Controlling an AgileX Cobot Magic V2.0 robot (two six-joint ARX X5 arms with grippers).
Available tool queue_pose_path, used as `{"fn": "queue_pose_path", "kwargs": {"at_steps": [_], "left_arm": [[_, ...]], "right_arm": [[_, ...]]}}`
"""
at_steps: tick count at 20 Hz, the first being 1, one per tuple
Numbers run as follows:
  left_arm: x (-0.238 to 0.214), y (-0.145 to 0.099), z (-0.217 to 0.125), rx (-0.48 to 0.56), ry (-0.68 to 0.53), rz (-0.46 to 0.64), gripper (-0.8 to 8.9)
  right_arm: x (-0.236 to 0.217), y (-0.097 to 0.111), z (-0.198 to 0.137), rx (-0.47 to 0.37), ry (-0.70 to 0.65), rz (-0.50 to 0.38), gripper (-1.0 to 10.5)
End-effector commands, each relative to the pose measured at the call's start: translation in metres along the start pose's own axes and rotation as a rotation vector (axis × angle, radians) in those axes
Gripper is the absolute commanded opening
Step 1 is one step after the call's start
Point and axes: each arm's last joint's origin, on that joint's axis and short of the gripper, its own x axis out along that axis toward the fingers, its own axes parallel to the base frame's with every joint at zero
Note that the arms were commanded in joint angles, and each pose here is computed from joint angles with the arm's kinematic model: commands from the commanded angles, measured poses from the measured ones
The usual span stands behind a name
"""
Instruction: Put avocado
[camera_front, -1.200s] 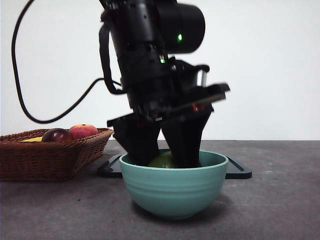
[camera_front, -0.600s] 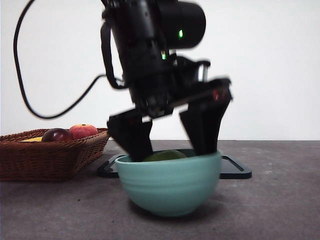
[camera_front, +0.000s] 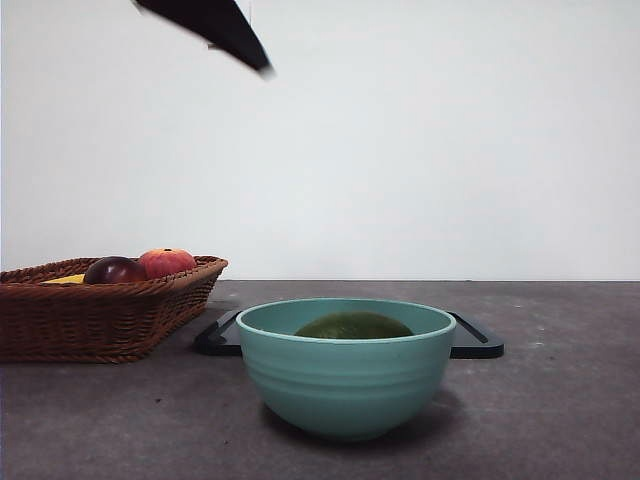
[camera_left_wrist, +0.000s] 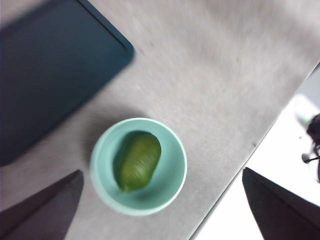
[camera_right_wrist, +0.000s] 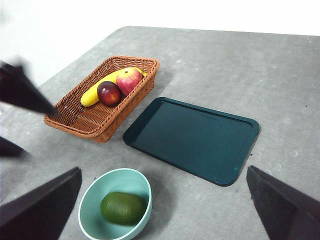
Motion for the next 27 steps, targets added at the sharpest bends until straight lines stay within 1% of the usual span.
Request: {"fn": "queue_pose_path", "kwargs": {"at_steps": [1, 2, 5, 8, 10, 12, 15, 18, 22, 24, 27], "left_arm": [[-0.033, 0.002, -0.004, 0.011, -0.062, 0.018, 6.10], [-0.046, 0.005, -0.008, 0.000, -0.078, 0.031, 6.30], [-0.078, 0.010, -0.025, -0.020, -0.107, 0.083, 6.25], [-0.104, 0.009, -0.046, -0.017, -0.143, 0.122, 6.25], [-0.114, 0.008, -0.068, -0.021, -0.193, 0.117, 6.23], [-0.117, 0.009, -0.096, -0.052, -0.249, 0.115, 6.19], [-0.117, 0.014, -0.141, -0.095, -0.345, 0.177, 6.19], [-0.124, 0.015, -0.170, -0.092, -0.415, 0.175, 6.20], [-0.136, 0.013, -0.184, -0.086, -0.483, 0.165, 6.20], [-0.137, 0.013, -0.186, -0.085, -0.494, 0.163, 6.20], [-0.137, 0.013, -0.186, -0.085, -0.494, 0.163, 6.20]], "right_arm": [[-0.002, 0.002, 0.004, -0.004, -0.020, 0.005, 6.0], [-0.002, 0.002, 0.004, -0.004, -0.020, 0.005, 6.0], [-0.002, 0.002, 0.004, -0.004, -0.020, 0.005, 6.0], [-0.002, 0.002, 0.004, -0.004, -0.019, 0.006, 6.0], [-0.002, 0.002, 0.004, -0.003, -0.016, 0.006, 6.0], [-0.002, 0.002, 0.003, 0.001, -0.008, 0.005, 6.0], [-0.002, 0.002, 0.001, 0.013, 0.017, 0.003, 6.0], [-0.002, 0.001, -0.004, 0.030, 0.058, -0.004, 6.0], [-0.002, 0.001, -0.007, 0.025, 0.089, -0.005, 6.0], [0.001, 0.000, -0.007, 0.031, 0.105, 0.017, 6.0], [0.017, -0.003, -0.006, 0.049, 0.182, 0.051, 6.0]]}}
